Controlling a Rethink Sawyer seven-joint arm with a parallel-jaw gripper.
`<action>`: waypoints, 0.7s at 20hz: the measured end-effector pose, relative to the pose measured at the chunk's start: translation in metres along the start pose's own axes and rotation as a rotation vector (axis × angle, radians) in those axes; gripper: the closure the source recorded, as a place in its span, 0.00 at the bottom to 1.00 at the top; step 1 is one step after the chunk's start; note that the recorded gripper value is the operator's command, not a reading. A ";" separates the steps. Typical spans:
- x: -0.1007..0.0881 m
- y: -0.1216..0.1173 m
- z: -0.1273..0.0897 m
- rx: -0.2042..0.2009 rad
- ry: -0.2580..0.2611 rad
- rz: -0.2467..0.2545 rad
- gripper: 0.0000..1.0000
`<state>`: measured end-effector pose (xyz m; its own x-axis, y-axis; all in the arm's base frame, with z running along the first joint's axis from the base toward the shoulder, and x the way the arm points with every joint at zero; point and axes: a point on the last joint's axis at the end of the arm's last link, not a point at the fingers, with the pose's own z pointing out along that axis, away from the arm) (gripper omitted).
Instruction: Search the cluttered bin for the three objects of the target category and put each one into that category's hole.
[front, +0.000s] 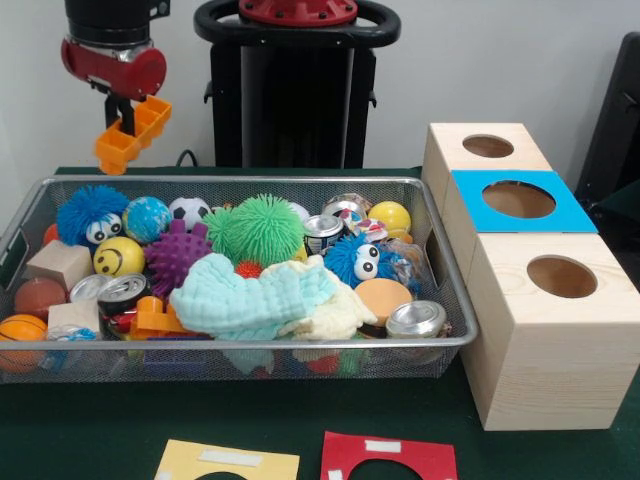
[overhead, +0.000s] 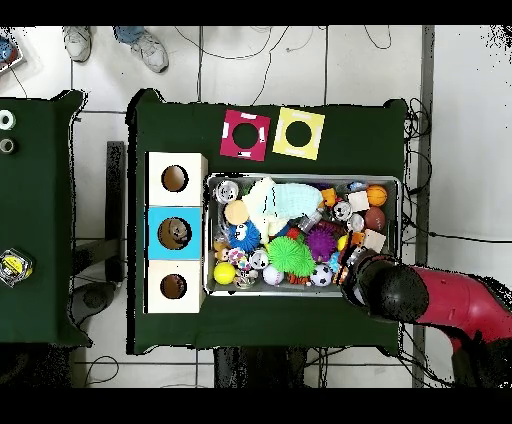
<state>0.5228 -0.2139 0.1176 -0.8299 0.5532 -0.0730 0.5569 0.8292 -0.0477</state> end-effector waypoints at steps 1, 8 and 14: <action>0.002 0.001 0.004 -0.004 0.004 -0.009 1.00; 0.013 0.001 0.036 -0.036 0.012 -0.067 1.00; 0.018 -0.005 0.054 -0.057 0.027 -0.087 1.00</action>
<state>0.5065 -0.2123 0.0625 -0.8759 0.4805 -0.0439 0.4808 0.8768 0.0038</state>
